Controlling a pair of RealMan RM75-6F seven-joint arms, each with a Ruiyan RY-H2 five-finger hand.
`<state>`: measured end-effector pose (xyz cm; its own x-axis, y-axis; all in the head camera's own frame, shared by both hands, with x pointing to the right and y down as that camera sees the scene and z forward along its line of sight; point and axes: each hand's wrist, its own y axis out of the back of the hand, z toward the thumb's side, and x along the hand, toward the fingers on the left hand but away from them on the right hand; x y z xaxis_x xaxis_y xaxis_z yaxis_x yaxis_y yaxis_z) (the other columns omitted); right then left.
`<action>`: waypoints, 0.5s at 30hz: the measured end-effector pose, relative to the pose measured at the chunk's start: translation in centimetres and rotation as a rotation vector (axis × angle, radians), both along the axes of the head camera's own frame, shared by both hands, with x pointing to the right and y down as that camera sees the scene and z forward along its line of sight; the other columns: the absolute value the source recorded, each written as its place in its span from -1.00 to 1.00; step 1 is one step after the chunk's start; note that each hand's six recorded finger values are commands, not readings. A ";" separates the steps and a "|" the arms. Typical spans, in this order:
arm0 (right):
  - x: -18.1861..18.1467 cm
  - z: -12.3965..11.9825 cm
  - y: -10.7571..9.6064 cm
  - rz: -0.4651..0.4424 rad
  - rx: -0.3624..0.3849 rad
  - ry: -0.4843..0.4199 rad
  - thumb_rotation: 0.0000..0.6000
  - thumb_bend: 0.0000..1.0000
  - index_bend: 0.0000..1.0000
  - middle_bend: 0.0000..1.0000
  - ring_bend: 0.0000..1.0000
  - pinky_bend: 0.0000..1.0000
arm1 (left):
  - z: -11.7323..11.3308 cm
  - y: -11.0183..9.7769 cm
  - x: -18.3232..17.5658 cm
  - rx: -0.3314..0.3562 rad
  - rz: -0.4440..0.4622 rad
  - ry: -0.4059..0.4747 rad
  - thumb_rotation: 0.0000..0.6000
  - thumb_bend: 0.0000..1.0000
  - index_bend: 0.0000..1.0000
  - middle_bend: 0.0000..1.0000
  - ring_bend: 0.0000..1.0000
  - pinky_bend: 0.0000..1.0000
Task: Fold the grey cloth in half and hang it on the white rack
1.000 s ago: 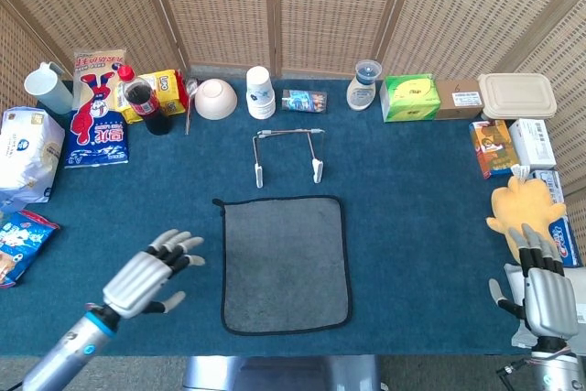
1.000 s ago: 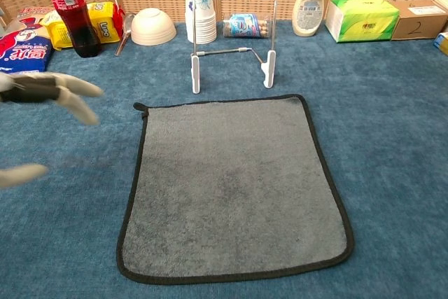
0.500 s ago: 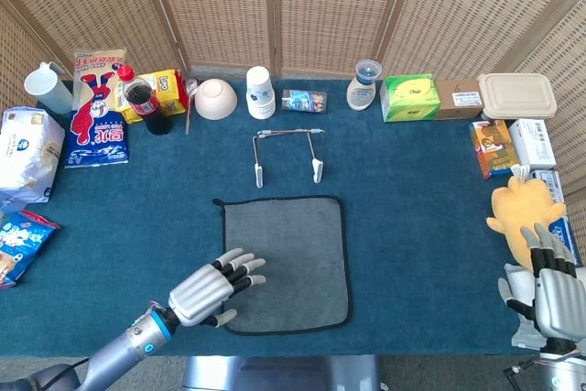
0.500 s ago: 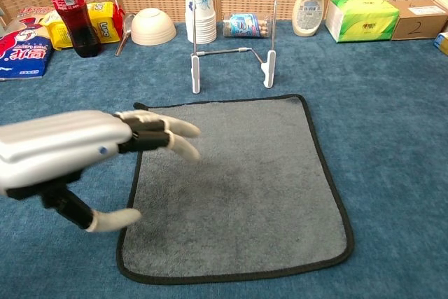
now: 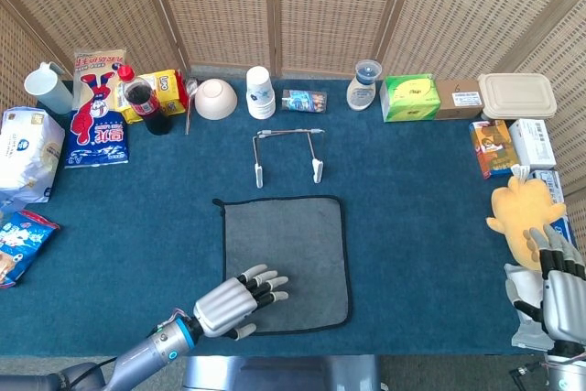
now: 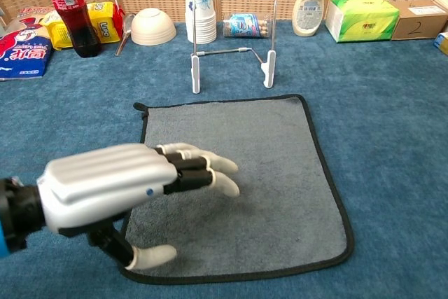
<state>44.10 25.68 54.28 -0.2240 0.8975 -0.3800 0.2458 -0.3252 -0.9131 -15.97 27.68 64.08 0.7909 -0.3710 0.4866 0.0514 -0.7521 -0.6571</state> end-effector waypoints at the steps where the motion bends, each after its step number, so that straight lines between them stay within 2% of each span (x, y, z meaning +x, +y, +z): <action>1: 0.1 0.0 0.1 0.003 0.000 0.001 1.00 -0.36 -0.90 -0.95 -1.00 -1.00 | 0.2 0.2 0.3 -0.006 0.008 0.003 1.00 -0.93 -0.72 -0.99 -1.00 -1.00; 9: 0.8 -0.1 0.4 0.021 -0.004 0.007 1.00 -0.36 -0.90 -0.95 -1.00 -1.00 | 1.2 1.4 2.5 -0.015 0.049 0.019 1.00 -0.93 -0.73 -0.99 -1.00 -1.00; 15: 1.1 -0.1 0.4 0.028 -0.003 0.007 1.00 -0.36 -0.92 -0.95 -1.00 -1.00 | 1.5 1.8 3.4 0.005 0.060 0.019 1.00 -0.93 -0.73 -0.99 -1.00 -1.00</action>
